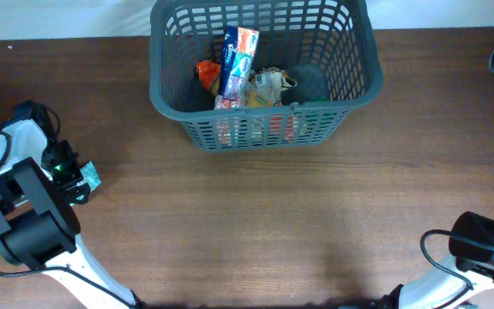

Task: Pack container
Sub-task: 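Lower the left gripper and close it on the mint-green packet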

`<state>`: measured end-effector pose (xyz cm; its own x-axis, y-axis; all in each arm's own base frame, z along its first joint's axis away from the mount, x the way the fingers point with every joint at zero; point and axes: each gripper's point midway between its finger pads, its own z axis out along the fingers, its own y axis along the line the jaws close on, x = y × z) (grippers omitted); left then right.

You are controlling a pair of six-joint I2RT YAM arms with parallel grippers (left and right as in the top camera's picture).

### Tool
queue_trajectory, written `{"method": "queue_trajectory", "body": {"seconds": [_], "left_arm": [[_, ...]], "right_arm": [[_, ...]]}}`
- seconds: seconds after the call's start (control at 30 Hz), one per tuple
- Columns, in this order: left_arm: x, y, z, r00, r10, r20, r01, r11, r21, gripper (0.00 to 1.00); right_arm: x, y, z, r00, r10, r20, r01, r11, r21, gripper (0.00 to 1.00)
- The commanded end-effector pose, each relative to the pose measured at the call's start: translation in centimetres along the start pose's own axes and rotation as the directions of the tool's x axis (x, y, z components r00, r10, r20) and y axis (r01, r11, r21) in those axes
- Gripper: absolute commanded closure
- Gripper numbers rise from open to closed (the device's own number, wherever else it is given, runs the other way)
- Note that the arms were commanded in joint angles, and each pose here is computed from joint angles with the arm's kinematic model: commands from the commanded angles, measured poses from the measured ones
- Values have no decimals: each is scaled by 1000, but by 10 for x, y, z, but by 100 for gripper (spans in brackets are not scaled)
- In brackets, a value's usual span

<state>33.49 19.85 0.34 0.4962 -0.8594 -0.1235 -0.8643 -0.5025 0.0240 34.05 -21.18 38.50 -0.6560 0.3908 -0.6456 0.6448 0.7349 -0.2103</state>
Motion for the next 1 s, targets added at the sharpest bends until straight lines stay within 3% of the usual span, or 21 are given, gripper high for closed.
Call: {"method": "queue_trajectory", "body": {"seconds": [0.0,0.6,0.63,0.73,0.77,0.83,0.87,0.97], "left_arm": [[1,0,3,1000,-11,-1,11,1000,-12,1],[4,12,26,1000,9,0,-9,995,-96,0],[4,12,26,1000,13,-4,-13,995,-96,6],[5,12,26,1000,22,-11,-23,995,-96,47],[5,12,26,1000,25,-12,-26,995,-96,66],[5,13,26,1000,28,-12,-29,995,-96,90],[5,13,26,1000,28,-13,-29,995,-96,98],[7,12,26,998,50,-23,-52,994,-95,98]], "right_arm": [[0,1,2,1000,16,-4,-16,1000,-4,1],[0,1,2,1000,17,-4,-17,1000,-4,1],[0,1,2,1000,16,-4,-16,1000,-4,1],[0,1,2,1000,16,-4,-16,1000,-4,1],[0,1,2,1000,16,-4,-16,1000,-4,1],[0,1,2,1000,16,-4,-16,1000,-4,1],[0,1,2,1000,16,-4,-16,1000,-4,1],[0,1,2,1000,16,-4,-16,1000,-4,1]]}}
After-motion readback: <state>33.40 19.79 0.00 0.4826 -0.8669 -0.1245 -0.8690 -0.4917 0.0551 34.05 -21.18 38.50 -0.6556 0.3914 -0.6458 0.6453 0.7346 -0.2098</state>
